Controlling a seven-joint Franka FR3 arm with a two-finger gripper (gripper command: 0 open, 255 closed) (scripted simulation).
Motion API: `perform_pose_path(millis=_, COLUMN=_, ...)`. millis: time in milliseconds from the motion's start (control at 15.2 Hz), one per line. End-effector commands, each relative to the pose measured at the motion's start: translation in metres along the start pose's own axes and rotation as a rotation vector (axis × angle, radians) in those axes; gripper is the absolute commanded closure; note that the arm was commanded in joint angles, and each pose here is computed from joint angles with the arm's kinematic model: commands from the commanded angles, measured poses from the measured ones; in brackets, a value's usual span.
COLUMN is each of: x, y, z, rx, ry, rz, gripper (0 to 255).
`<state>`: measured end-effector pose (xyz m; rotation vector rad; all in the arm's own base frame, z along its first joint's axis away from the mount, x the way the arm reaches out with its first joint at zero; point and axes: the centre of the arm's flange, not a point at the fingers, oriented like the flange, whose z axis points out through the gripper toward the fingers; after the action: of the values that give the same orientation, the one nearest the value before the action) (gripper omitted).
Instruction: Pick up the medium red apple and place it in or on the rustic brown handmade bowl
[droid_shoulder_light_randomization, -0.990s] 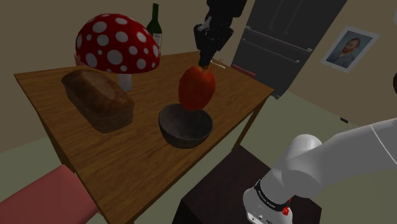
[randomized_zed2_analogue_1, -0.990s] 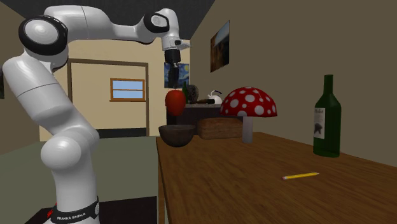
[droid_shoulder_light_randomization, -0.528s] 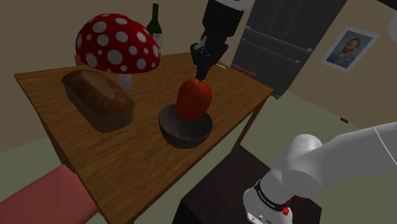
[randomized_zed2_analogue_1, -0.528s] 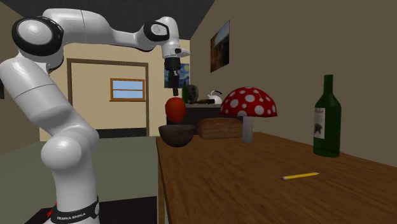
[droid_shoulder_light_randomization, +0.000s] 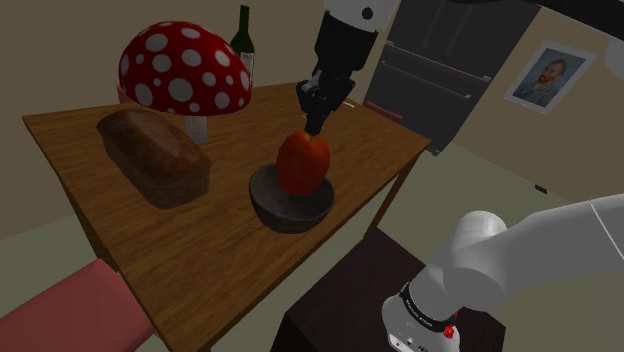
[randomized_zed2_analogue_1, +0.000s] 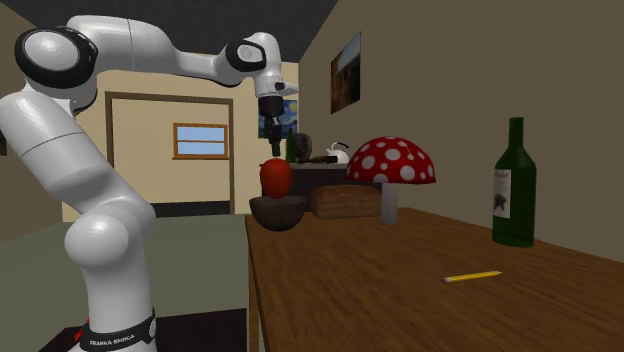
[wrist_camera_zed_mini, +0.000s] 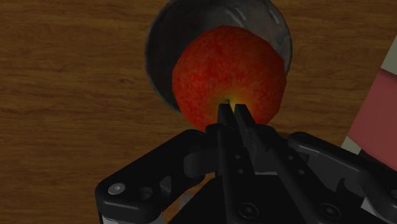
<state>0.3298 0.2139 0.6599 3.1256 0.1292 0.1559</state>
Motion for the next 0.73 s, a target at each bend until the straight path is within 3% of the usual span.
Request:
perform_pose_path(millis=0, x=0.0, y=0.0, z=0.0, rx=0.0, ry=0.0, rz=0.0, gripper=255)
perform_pose_path(millis=66, x=0.0, y=0.0, z=0.0, rx=0.0, ry=0.0, rz=0.0, gripper=255)
perform_pose_path(millis=132, x=0.0, y=0.0, z=0.0, rx=0.0, ry=0.0, rz=0.0, gripper=0)
perform_pose_path(millis=462, x=0.0, y=0.0, z=0.0, rx=0.0, ry=0.0, rz=0.0, gripper=0)
perform_pose_path(millis=660, x=0.0, y=0.0, z=-0.04, rx=0.0, ry=0.0, rz=0.0, gripper=0)
